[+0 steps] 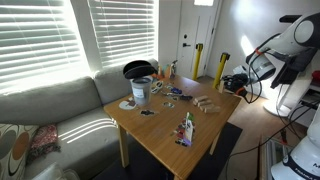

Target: Move one wooden chip to the right and put it in a standing position

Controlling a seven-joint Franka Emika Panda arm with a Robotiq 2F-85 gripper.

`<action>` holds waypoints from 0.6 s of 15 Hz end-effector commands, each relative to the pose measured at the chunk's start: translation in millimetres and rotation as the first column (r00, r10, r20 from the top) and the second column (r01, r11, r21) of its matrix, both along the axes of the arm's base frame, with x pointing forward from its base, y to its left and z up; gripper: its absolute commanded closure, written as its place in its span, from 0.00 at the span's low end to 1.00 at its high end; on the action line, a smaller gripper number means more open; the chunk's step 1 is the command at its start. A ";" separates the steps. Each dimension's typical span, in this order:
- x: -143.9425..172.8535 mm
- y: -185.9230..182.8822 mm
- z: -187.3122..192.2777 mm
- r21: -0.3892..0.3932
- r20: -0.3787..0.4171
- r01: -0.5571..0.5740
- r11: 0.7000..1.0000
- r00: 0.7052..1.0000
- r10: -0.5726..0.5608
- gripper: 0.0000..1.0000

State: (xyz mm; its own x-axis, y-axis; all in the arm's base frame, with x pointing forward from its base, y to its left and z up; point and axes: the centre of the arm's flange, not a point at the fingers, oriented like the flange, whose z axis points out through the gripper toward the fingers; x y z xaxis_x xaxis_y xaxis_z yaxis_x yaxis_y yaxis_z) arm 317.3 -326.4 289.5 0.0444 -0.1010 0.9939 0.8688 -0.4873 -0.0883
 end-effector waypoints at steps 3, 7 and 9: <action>4.8 -3.2 -8.5 0.016 -0.024 -0.018 1.000 1.000 0.018 0.93; 2.2 -1.4 -4.5 -0.016 -0.023 -0.017 1.000 1.000 0.016 0.93; 0.7 -1.1 3.5 -0.041 -0.014 -0.024 0.999 1.000 0.023 0.93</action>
